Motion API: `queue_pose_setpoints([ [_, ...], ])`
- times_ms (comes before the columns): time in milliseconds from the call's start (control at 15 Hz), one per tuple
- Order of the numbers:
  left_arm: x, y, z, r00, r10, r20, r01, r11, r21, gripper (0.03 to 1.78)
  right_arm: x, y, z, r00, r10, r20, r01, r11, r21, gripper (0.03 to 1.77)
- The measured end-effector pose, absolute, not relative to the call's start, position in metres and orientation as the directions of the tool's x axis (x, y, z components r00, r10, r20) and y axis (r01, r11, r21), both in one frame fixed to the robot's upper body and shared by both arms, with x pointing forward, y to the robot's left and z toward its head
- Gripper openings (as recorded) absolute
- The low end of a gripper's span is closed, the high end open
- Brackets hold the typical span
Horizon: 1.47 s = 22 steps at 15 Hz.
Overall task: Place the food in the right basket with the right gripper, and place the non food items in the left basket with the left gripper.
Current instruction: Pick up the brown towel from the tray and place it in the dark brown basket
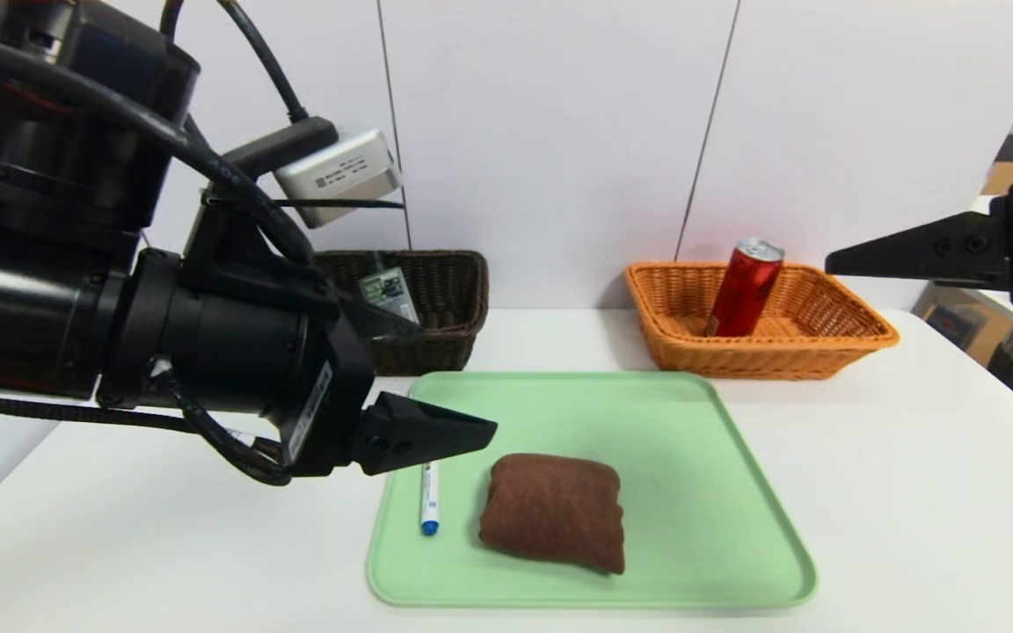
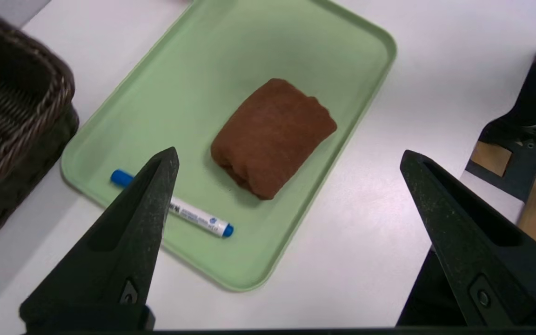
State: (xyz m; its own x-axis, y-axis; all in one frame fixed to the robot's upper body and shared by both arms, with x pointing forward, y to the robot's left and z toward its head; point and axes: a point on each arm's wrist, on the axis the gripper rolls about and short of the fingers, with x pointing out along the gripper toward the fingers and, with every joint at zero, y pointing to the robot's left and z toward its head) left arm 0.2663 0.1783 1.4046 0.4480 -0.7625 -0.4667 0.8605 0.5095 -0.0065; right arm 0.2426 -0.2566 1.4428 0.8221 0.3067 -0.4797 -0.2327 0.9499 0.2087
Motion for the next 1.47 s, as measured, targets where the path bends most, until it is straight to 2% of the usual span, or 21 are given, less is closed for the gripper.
queue_pose_setpoints([
  [200,0.279,0.167,1.391,0.434,-0.788,-0.436,0.887,0.458,0.056,1.69,0.227,-0.269,1.435,0.828,0.281,-0.486,-0.205,0.957,0.205,1.69],
  [667,0.288,0.157,1.329,0.334,-0.817,-0.470,0.939,0.331,0.093,1.69,0.211,-0.285,1.436,0.856,0.253,-0.451,-0.169,0.961,0.219,1.69],
  [1133,0.307,0.127,1.314,0.281,-0.821,-0.497,0.957,0.278,0.082,1.69,0.205,-0.288,1.454,0.900,0.278,-0.337,-0.195,0.945,0.262,1.69],
  [1467,0.324,0.100,1.290,0.231,-0.807,-0.543,0.968,0.246,0.047,1.69,0.198,-0.291,1.462,0.912,0.284,-0.298,-0.188,0.931,0.312,1.69],
])
